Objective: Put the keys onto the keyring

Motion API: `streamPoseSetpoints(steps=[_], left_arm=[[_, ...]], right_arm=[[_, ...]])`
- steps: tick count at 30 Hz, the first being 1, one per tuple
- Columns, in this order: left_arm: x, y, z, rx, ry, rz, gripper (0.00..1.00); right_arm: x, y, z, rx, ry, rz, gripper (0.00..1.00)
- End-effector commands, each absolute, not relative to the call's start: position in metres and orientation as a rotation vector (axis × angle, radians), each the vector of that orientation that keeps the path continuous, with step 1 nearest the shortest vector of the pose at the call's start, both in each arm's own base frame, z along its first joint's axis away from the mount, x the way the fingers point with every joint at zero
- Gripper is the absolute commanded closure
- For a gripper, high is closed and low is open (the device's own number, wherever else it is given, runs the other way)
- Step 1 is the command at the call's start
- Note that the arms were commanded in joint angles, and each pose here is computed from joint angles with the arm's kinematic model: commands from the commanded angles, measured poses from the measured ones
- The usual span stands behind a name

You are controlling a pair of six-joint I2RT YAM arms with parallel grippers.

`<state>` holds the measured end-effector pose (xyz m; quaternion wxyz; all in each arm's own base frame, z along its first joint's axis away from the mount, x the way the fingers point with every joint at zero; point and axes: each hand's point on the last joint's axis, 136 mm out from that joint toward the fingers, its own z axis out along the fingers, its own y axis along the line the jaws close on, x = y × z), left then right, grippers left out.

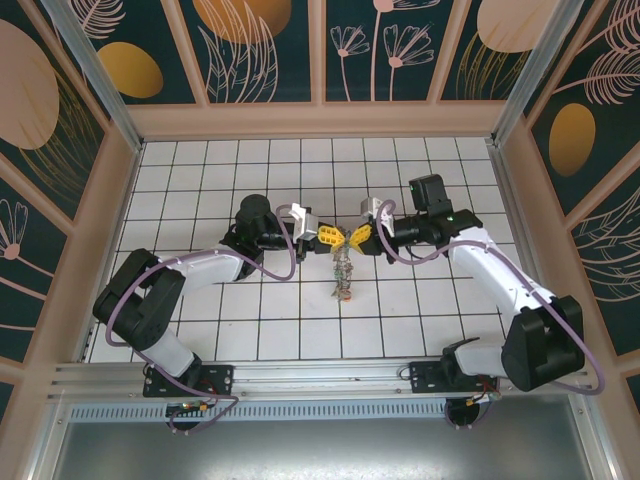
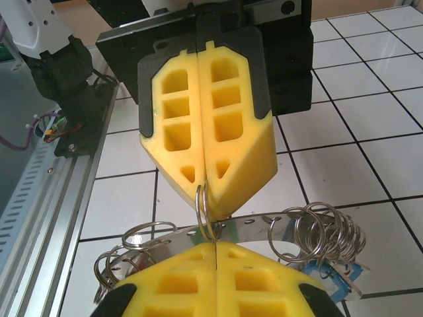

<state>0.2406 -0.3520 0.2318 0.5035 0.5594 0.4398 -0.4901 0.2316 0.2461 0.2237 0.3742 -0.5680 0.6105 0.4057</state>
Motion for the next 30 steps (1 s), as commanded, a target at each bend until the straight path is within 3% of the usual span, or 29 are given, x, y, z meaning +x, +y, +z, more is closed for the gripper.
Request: streamPoseSetpoints(steps=[1, 7, 11, 15, 22, 30], left_arm=[[0.227, -0.348, 0.263, 1.376, 0.891, -1.139, 1.0], [0.226, -0.348, 0.266, 1.37, 0.862, -1.142, 1.0], [0.225, -0.35, 0.27, 1.35, 0.842, -1.145, 1.0], [0.223, -0.353, 0.272, 1.342, 0.826, -1.158, 1.0], [0.218, -0.351, 0.273, 1.345, 0.809, -1.172, 1.0], [0.216, -0.35, 0.271, 1.359, 0.806, -1.17, 1.0]], right_arm=[[0.237, 0.249, 0.227, -1.449, 1.579, 1.04, 1.0], [0.233, 0.255, 0.228, -1.454, 1.554, 1.137, 1.0], [0.233, 0.26, 0.226, -1.462, 1.545, 1.145, 0.91], [0.239, 0.259, 0.225, -1.459, 1.552, 1.071, 0.92], [0.265, 0.24, 0.218, -1.404, 1.613, 0.701, 0.82], [0.249, 0.237, 0.23, -1.438, 1.548, 0.746, 0.82]])
